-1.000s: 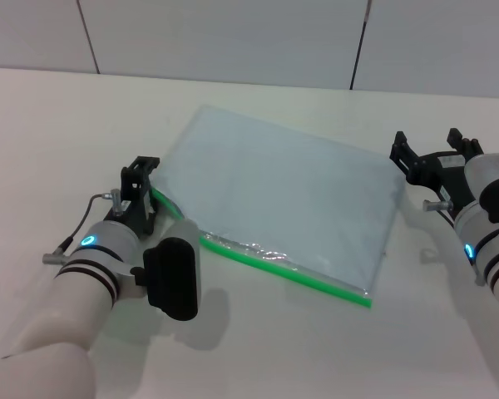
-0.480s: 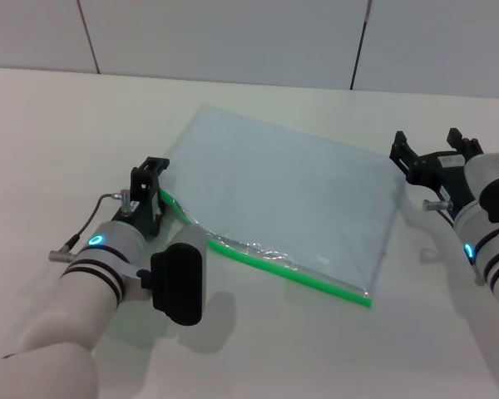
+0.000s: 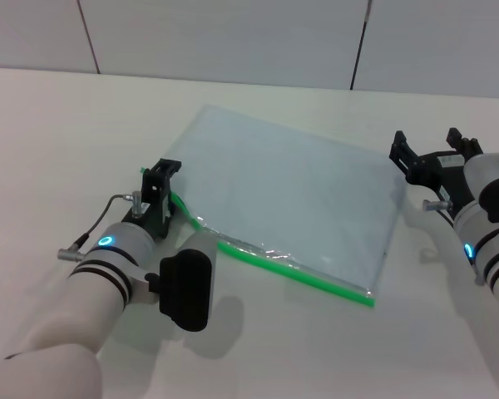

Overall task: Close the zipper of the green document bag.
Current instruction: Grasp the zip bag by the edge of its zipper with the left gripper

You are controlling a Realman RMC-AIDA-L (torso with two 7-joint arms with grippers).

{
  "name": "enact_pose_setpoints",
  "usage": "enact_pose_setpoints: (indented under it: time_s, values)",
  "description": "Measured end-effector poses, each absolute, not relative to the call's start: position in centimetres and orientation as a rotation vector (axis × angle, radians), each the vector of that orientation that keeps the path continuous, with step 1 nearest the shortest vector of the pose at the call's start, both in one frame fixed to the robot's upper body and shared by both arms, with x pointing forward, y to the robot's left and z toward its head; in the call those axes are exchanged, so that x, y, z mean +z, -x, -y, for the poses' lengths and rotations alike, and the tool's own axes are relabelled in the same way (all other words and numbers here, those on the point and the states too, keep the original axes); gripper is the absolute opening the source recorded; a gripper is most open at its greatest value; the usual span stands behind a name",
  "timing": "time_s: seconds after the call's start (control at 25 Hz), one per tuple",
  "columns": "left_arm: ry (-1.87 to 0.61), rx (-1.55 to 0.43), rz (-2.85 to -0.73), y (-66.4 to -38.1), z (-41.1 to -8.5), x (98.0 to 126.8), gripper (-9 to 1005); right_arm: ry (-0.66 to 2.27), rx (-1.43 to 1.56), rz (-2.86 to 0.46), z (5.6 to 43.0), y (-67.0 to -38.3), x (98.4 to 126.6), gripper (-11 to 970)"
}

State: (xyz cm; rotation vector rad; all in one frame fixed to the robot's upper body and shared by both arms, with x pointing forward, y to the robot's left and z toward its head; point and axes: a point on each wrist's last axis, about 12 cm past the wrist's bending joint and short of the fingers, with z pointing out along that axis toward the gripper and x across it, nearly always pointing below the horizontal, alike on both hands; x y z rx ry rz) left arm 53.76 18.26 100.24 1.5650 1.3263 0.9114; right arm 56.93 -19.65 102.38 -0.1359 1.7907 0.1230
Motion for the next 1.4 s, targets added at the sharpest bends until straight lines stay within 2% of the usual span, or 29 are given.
enact_pose_setpoints:
  time_s: [0.92,1.16,1.36,1.4]
  values:
    - [-1.641,0.899,-1.243,-53.33,-17.61,100.07,525,0.137,0.123,-1.788,19.63,-56.91,102.39,862]
    - [-1.629,0.923,-1.211,-53.21,-17.46,100.3,362,0.137,0.123,-1.785,19.58,-56.88,102.41,862]
    - [-1.572,0.965,-1.193,-53.31,-17.51,100.94,134,0.137,0.123,-1.785,19.58,-56.88,102.41,862]
    - [-1.566,0.966,-1.192,-53.3,-17.47,101.01,121,0.137,0.123,-1.785,19.58,-56.88,102.41,862]
